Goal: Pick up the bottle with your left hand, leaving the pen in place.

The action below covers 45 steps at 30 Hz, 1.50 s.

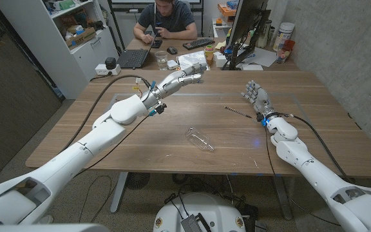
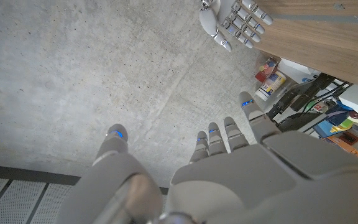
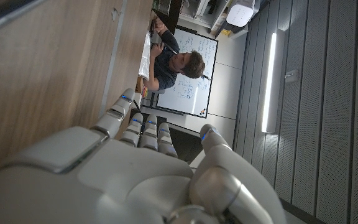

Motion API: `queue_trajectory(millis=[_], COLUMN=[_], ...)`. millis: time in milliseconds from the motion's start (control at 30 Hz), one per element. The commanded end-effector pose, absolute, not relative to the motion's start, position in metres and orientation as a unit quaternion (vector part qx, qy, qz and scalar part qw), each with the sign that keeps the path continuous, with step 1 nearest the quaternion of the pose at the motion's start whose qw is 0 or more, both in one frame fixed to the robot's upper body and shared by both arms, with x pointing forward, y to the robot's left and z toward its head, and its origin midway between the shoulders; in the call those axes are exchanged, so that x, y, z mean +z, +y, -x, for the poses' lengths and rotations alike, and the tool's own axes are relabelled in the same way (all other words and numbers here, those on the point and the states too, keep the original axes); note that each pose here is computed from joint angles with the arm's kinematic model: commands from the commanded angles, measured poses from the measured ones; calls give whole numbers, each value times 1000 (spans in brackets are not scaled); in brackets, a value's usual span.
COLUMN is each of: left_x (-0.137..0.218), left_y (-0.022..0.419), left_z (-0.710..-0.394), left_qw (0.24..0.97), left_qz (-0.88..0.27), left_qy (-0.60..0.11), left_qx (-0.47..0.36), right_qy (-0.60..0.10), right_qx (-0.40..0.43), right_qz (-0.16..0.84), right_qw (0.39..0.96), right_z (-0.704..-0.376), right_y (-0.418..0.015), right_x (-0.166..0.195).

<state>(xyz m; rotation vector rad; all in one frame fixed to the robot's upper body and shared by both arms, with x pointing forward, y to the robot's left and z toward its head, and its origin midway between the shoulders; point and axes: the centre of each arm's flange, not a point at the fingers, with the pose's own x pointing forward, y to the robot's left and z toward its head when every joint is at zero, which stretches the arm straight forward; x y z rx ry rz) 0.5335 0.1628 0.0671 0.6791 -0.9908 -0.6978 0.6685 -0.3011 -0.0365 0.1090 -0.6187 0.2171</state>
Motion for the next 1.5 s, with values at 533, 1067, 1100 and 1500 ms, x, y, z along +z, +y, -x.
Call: queue_trajectory(millis=[533, 1067, 1100, 1500], left_x=[88, 89, 88, 89], left_y=[145, 118, 117, 103], left_z=[-491, -483, -481, -468], left_qw=[670, 593, 585, 531], left_qz=[-509, -644, -653, -727], left_qy=[-410, -355, -357, -283], left_qx=[-351, -329, -321, -329], right_qy=[-312, -310, -310, -311], right_qx=[98, 88, 88, 81], right_qz=[-57, -63, -65, -67], right_qw=[943, 945, 945, 945], right_z=[-656, -653, -653, -653], right_y=[-303, -306, -307, -309], right_x=[-42, -51, -51, -52])
